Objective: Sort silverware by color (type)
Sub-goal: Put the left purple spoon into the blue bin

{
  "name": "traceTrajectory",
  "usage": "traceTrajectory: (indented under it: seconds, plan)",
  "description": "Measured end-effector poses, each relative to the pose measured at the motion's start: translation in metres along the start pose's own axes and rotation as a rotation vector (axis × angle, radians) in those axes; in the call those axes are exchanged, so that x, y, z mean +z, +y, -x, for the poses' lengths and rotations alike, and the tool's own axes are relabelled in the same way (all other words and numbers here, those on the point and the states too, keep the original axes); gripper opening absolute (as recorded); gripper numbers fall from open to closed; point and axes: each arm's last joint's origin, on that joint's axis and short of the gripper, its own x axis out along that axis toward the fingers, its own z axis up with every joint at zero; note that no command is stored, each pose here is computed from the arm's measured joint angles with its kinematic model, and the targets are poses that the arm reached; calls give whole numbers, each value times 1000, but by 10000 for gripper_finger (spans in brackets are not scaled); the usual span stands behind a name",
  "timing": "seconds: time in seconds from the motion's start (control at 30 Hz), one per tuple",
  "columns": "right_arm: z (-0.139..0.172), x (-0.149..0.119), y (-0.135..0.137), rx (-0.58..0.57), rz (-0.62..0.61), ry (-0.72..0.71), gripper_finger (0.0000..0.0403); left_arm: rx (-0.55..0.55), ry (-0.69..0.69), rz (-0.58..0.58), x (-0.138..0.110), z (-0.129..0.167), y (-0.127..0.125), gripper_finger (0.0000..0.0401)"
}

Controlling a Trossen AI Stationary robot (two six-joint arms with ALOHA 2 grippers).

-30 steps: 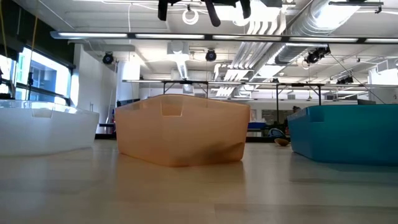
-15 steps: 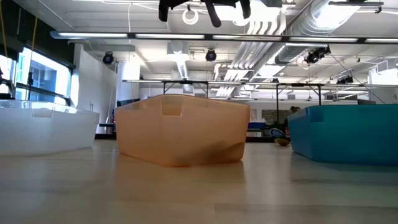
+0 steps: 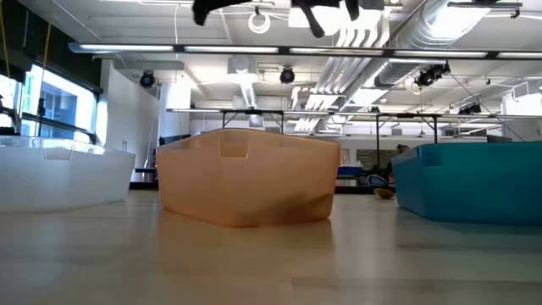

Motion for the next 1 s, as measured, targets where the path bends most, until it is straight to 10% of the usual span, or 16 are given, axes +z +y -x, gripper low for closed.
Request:
traceTrajectory:
  seconds: [0.53, 1.0]
  plan:
    - [103, -15, -38, 104, -126, -186, 21, 40, -270, 122, -11, 81, 16, 166]
    - [109, -30, -38, 142, -104, -296, 24, 76, -302, 101, -10, 82, 18, 165]
